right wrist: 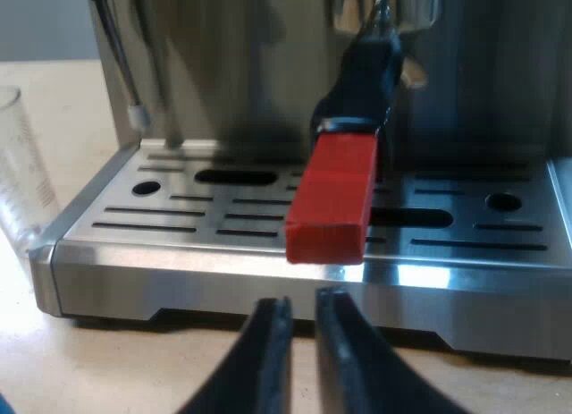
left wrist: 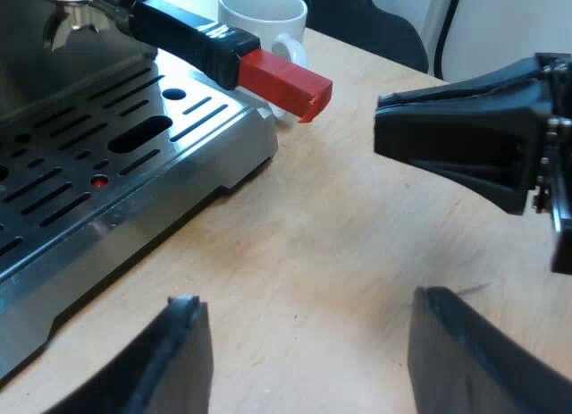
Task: Grind coffee beans and then tamp
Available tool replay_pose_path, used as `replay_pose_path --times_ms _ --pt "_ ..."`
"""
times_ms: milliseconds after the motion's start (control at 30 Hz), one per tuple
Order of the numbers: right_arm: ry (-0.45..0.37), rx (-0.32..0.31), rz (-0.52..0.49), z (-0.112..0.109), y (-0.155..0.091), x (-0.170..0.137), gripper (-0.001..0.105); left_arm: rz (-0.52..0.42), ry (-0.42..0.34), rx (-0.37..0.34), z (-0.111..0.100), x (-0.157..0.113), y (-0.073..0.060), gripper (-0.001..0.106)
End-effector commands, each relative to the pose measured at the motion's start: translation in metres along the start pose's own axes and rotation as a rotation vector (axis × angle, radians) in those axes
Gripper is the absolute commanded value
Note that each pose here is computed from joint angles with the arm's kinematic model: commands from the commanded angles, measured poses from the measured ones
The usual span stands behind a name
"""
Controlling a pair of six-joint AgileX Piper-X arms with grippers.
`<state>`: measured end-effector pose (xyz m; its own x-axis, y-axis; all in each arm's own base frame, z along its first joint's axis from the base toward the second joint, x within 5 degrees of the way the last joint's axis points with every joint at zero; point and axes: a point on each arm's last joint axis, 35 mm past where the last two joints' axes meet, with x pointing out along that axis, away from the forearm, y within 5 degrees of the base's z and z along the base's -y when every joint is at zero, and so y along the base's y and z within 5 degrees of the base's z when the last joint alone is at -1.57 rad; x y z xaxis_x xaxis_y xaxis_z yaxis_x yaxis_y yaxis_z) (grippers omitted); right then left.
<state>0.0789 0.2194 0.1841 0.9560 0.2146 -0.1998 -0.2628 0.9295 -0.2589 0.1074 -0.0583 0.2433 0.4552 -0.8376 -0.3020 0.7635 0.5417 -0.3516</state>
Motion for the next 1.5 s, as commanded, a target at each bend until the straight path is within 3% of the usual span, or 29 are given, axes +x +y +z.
replay_pose_path --times_ms 33,100,167,367,467,767,933,1033,1100,1300,1500 --pt "-0.022 -0.001 0.005 0.006 0.001 -0.008 0.036 -0.020 -0.006 0.004 0.001 0.000 -0.001 0.051" --pt "-0.033 0.004 0.021 0.009 0.001 -0.012 0.050 -0.020 -0.006 0.004 0.001 0.000 -0.001 0.051" --pt "-0.046 -0.009 0.032 0.013 0.000 -0.016 0.055 -0.020 -0.006 0.004 0.001 0.000 -0.001 0.051" --pt "-0.082 -0.017 0.043 0.026 -0.008 -0.024 0.055 -0.020 -0.006 0.004 0.001 0.000 -0.001 0.051" --pt "-0.097 0.014 0.009 0.042 -0.022 -0.031 0.055 -0.022 -0.029 0.011 0.003 -0.004 -0.005 0.051" --pt "-0.024 -0.135 0.018 0.091 -0.030 -0.039 0.055 -0.026 -0.094 0.044 0.005 -0.016 -0.016 0.051" --pt "-0.001 -0.081 0.025 0.115 -0.035 -0.041 0.055 -0.023 -0.092 0.041 0.002 -0.020 -0.019 0.051" --pt "0.057 -0.041 0.083 0.121 -0.040 -0.036 0.055 -0.022 -0.081 0.032 0.002 -0.020 -0.019 0.051" --pt "0.143 0.012 0.125 0.122 -0.048 -0.028 0.055 -0.022 -0.084 0.034 0.003 -0.020 -0.019 0.051" --pt "0.353 0.073 0.157 0.120 -0.071 -0.008 0.055 -0.022 -0.083 0.029 0.003 -0.020 -0.019 0.051" --pt "0.433 0.114 0.196 0.118 -0.076 0.007 0.055 -0.022 -0.083 0.029 0.003 -0.020 -0.019 0.051"
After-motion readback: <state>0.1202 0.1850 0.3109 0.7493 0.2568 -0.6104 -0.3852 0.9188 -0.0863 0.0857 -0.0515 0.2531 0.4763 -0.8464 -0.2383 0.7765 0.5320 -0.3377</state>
